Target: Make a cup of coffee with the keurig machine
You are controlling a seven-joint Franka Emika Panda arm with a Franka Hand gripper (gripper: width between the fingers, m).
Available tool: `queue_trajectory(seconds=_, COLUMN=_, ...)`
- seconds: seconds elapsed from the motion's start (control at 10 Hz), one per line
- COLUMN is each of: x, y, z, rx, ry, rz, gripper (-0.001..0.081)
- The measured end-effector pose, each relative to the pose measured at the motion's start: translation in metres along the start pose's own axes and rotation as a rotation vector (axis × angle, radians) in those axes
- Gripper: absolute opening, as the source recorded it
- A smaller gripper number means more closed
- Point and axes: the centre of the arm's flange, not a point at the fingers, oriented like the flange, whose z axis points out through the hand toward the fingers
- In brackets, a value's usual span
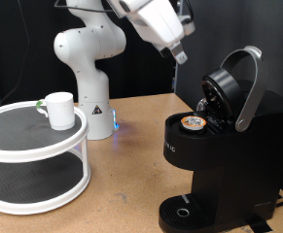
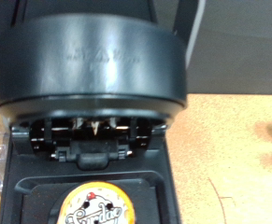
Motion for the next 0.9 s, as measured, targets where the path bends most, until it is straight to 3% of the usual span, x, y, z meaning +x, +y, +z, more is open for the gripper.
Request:
queue_trajectory(seconds=0.2, x=0.002, y=0.001, z=-0.011, rx=0.007, ry=0.004, rz=0.002, gripper=0.0798)
queue_trajectory(seconds=0.4, x=0.002, y=0.0, z=-0.008, rx=0.014, ry=0.0, rz=0.003, gripper=0.0798)
queue_trajectory(seconds=0.6, x=0.006, y=-0.009, z=0.003, rx=0.067, ry=-0.02, rz=-0.003, gripper=0.0798)
queue_trajectory(seconds=0.9, x=0.033, y=-0.03, z=0.021, rx=0.12, ry=0.002, rz=-0.022, gripper=0.0798)
